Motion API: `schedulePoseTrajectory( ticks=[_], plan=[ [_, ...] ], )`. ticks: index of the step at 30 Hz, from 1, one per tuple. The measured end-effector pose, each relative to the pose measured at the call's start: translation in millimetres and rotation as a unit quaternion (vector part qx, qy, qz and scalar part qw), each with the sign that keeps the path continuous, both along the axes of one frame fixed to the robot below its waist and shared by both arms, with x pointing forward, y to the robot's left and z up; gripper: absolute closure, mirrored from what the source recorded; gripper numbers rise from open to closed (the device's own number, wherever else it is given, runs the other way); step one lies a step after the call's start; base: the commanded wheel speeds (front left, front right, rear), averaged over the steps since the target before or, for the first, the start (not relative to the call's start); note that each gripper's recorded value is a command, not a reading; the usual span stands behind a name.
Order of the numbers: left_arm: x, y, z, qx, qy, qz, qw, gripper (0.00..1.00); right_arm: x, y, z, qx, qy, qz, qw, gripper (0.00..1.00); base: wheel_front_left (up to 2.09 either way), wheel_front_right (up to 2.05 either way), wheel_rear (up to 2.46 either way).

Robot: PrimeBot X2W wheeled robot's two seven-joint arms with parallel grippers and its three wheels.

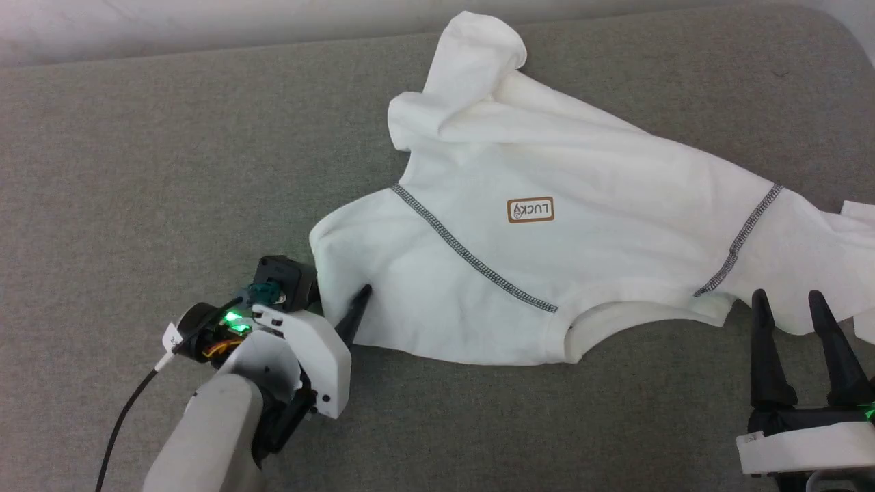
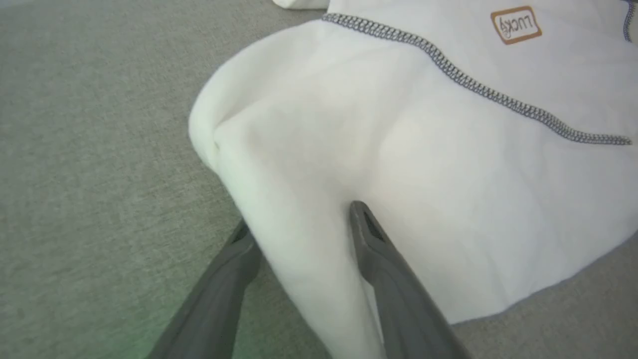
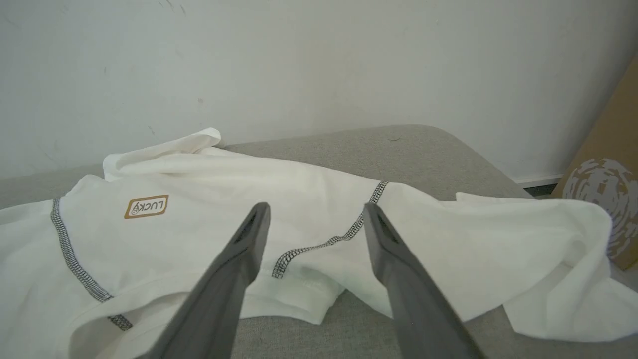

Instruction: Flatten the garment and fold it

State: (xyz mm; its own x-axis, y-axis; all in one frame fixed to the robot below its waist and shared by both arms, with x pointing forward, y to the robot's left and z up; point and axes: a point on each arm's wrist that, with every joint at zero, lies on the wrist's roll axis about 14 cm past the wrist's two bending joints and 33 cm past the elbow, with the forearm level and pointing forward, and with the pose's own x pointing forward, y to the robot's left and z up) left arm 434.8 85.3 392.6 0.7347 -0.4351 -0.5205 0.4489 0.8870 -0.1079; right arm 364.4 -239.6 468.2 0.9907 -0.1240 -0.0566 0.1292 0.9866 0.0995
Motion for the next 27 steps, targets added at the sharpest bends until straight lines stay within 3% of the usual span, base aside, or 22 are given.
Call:
schedulePoseTrajectory(
  ticks=[7,15,19,23,24,25,27],
  plan=[
    [4.4,-3.5,9.9,-0.021,-0.038,0.004,0.999,1.00,-4.8,-3.4,0.8,0.006,-0.003,-0.007,1.000,0.00,0.00,0.00,0.00],
    [17.8,66.0,83.9,0.006,-0.144,0.095,0.985,1.00,0.3,10.1,9.3,0.011,-0.015,0.016,1.000,0.00,0.00,0.00,0.00],
    [-18.4,114.0,77.1,0.028,-0.109,0.172,0.979,1.00,1.4,16.8,8.6,0.014,-0.014,0.026,0.999,0.00,0.00,0.00,0.00],
    [-59.2,123.3,50.5,0.008,-0.054,0.215,0.975,1.00,3.9,22.0,4.5,0.017,-0.007,0.035,0.999,0.00,0.00,0.00,0.00],
    [-63.3,123.1,47.3,-0.001,-0.055,0.227,0.972,0.58,5.0,24.2,3.3,0.019,-0.006,0.038,0.999,0.00,0.00,0.00,0.00],
    [-65.1,123.1,44.9,-0.005,-0.059,0.235,0.970,0.00,6.2,26.6,2.2,0.020,-0.004,0.042,0.999,0.00,0.00,0.00,0.00],
    [-66.7,120.9,40.1,-0.016,-0.064,0.245,0.967,0.00,7.8,29.7,0.1,0.022,-0.001,0.046,0.999,0.00,0.00,0.00,0.00]
  ],
)
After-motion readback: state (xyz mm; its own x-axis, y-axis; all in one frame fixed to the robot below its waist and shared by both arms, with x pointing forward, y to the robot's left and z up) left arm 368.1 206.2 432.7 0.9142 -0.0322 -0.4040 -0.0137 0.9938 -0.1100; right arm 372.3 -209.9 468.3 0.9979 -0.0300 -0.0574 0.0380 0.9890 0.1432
